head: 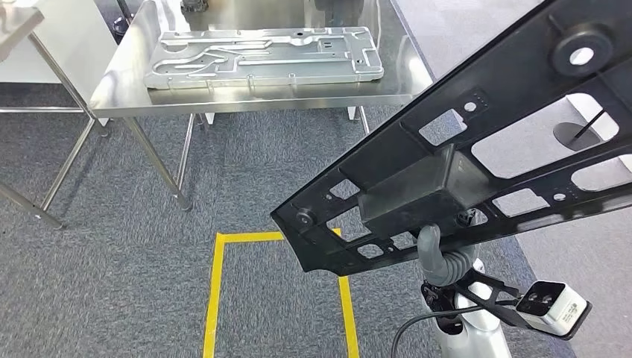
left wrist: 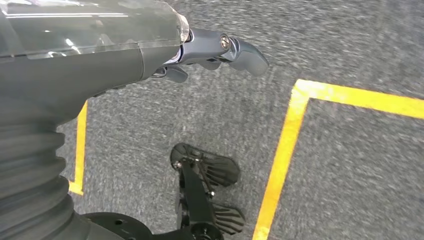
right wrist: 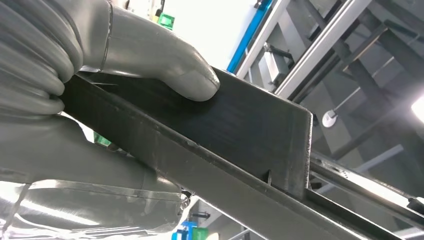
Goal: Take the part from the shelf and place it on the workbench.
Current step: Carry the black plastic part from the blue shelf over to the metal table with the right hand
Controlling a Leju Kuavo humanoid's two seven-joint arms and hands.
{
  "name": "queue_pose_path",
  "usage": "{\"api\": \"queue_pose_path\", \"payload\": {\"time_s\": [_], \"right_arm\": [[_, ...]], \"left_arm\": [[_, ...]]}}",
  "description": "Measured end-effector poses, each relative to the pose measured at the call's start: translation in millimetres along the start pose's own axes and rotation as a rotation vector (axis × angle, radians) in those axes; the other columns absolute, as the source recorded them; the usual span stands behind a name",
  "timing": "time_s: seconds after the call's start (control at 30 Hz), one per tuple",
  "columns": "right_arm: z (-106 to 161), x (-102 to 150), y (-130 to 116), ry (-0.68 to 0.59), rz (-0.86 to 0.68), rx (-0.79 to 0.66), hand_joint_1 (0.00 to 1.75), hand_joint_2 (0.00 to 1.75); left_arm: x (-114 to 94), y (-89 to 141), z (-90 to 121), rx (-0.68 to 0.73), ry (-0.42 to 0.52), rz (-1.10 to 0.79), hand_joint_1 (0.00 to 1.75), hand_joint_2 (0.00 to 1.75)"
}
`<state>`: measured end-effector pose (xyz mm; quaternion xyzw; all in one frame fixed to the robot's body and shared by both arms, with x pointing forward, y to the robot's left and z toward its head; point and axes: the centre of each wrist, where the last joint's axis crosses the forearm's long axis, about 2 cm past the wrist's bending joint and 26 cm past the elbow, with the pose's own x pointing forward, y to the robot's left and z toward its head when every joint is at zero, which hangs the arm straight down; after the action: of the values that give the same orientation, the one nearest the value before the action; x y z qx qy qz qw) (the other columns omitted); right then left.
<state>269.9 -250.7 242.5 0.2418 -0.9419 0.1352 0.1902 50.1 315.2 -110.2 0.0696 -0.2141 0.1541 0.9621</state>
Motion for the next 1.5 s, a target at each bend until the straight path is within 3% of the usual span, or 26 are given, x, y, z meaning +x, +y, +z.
{"api": "queue_pose_path", "payload": {"time_s": [1.5], "right_arm": [[-2.5,7.1,2.0,-0.023,-0.002,0.016,1.75,1.75]], "left_arm": [[-2.6,1.9,0.8,0.017,-0.005,0.017,0.0,1.75]]}}
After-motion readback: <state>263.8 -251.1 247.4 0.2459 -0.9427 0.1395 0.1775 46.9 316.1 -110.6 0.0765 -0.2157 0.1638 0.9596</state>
